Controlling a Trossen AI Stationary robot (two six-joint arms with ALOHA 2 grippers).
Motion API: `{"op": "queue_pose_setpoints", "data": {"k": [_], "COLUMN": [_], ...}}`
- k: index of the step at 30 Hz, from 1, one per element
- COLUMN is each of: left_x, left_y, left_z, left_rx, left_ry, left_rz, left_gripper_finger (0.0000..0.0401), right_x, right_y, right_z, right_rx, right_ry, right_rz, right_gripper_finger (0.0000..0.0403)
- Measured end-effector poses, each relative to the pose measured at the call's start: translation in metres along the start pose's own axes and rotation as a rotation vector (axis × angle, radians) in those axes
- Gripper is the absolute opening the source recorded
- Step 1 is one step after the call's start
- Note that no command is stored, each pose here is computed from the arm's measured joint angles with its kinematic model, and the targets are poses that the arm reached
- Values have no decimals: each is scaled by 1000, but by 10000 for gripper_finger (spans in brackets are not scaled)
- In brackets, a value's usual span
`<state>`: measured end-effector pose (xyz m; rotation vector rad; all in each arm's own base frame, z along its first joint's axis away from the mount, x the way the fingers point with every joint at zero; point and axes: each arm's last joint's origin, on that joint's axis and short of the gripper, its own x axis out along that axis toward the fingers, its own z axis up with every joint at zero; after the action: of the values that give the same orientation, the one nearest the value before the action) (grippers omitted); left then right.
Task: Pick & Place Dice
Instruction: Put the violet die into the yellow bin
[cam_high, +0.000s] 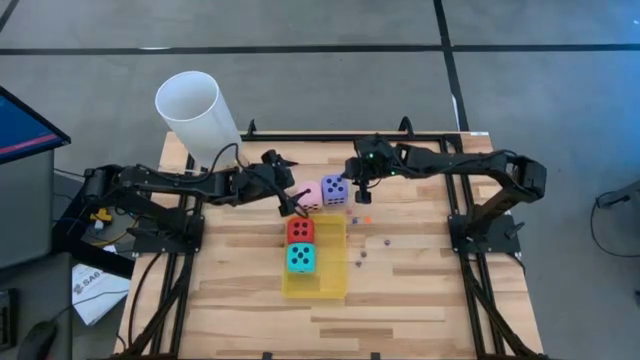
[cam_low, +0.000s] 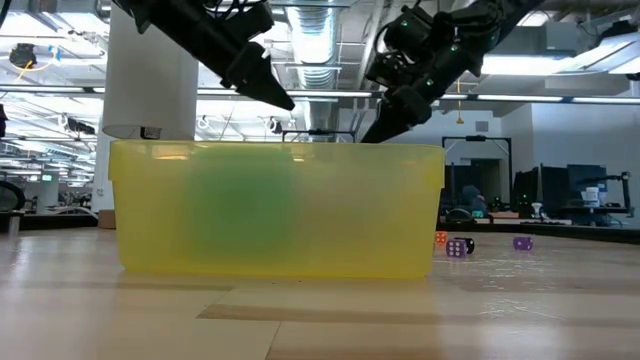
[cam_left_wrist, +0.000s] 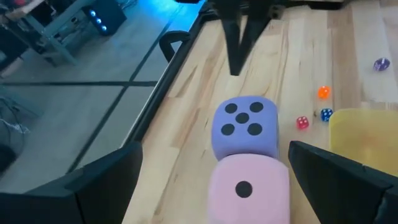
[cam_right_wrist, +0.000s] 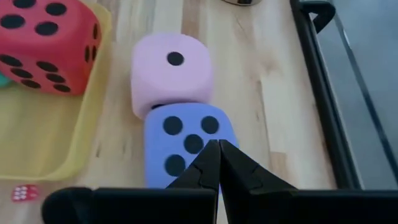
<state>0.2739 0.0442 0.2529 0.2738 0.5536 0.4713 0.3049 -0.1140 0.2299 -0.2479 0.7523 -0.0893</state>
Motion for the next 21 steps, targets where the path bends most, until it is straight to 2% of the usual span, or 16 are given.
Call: {"op": "queue_pose_setpoints", "data": {"k": [6, 12, 21], "left_x": [1, 1, 1], "left_y": [2, 2, 2], "left_z": [0, 0, 0], "left_rx": [20, 18, 16], "left_ry": [2, 2, 0], "left_rz": [6, 6, 6], "left_gripper_finger": [392, 392, 392], "right_x": [-2, -7, -8], "right_y": [-16, -28, -32], "right_z": [-4, -8, -12], "right_rx": [18, 96, 31], "right_ry": [-23, -27, -1], "right_rz": [-53, -87, -91], "right_gripper_finger": [0, 0, 0]}}
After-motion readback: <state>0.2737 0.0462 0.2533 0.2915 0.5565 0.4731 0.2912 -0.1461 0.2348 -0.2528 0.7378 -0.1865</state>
